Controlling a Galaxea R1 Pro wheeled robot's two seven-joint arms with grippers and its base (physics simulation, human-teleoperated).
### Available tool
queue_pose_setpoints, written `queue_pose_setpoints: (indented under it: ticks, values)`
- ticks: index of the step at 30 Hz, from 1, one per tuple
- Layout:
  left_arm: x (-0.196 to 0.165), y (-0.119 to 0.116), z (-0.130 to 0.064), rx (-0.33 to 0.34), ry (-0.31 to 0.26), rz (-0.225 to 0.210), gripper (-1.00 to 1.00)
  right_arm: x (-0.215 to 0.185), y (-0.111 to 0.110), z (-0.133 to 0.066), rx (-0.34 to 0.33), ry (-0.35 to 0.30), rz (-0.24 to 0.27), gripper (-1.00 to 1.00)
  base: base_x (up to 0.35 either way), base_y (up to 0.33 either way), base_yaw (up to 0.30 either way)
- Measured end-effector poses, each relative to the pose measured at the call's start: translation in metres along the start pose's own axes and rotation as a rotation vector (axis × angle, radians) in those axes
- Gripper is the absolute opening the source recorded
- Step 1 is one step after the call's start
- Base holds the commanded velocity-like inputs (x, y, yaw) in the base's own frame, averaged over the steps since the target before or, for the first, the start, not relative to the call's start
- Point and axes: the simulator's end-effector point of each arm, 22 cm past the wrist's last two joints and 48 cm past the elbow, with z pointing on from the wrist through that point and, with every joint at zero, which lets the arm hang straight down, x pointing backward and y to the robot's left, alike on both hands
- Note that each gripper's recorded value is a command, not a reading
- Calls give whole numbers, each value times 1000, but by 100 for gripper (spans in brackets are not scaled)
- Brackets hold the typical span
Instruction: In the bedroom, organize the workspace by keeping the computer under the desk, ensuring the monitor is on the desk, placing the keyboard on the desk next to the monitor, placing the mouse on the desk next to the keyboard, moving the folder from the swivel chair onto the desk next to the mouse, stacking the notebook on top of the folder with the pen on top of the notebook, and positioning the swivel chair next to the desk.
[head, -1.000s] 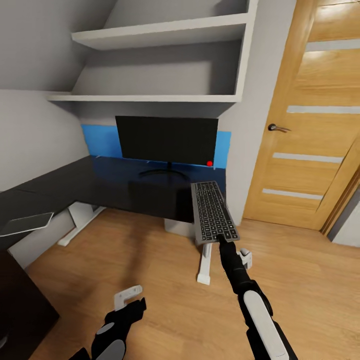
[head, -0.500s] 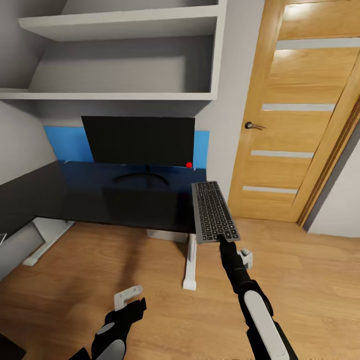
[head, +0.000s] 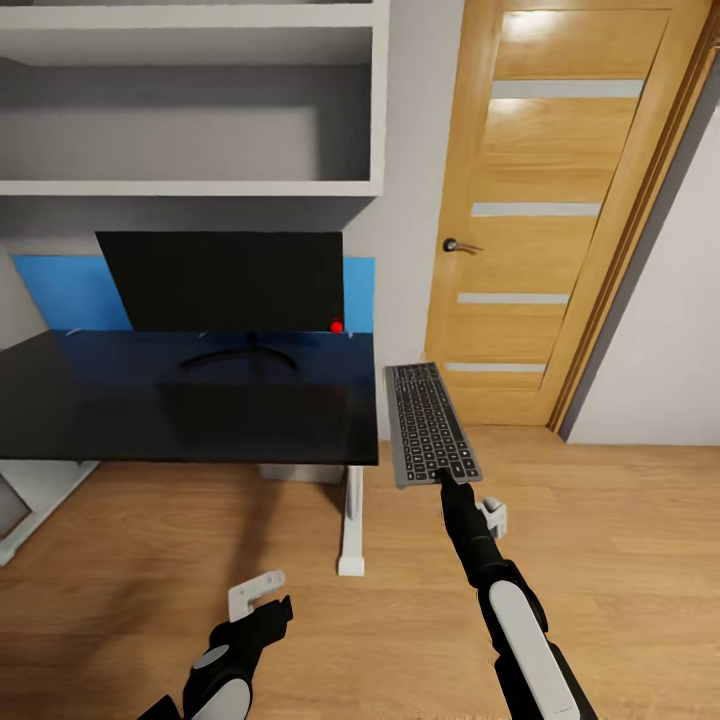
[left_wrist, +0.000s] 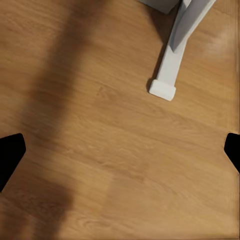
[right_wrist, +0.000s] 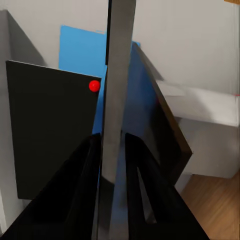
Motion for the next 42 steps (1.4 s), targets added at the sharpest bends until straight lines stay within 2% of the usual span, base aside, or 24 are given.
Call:
queue_pose_setpoints:
  ticks: [9, 19, 33, 42]
  values:
    - [2, 1, 1, -3, 5, 0, 100, 0, -3, 0, 6, 0, 1, -100, 65, 56, -255]
    - [4, 2, 3, -6, 11, 2, 100, 1, -6, 1, 11, 3, 0, -100, 167, 260, -241]
    - [5, 1, 3, -3, 13, 2, 100, 5, -5, 1, 6, 13, -3, -100, 10, 321, -19]
    - [5, 1, 3, -3, 14, 1, 100, 4, -5, 1, 6, 12, 1, -100, 52, 96, 0]
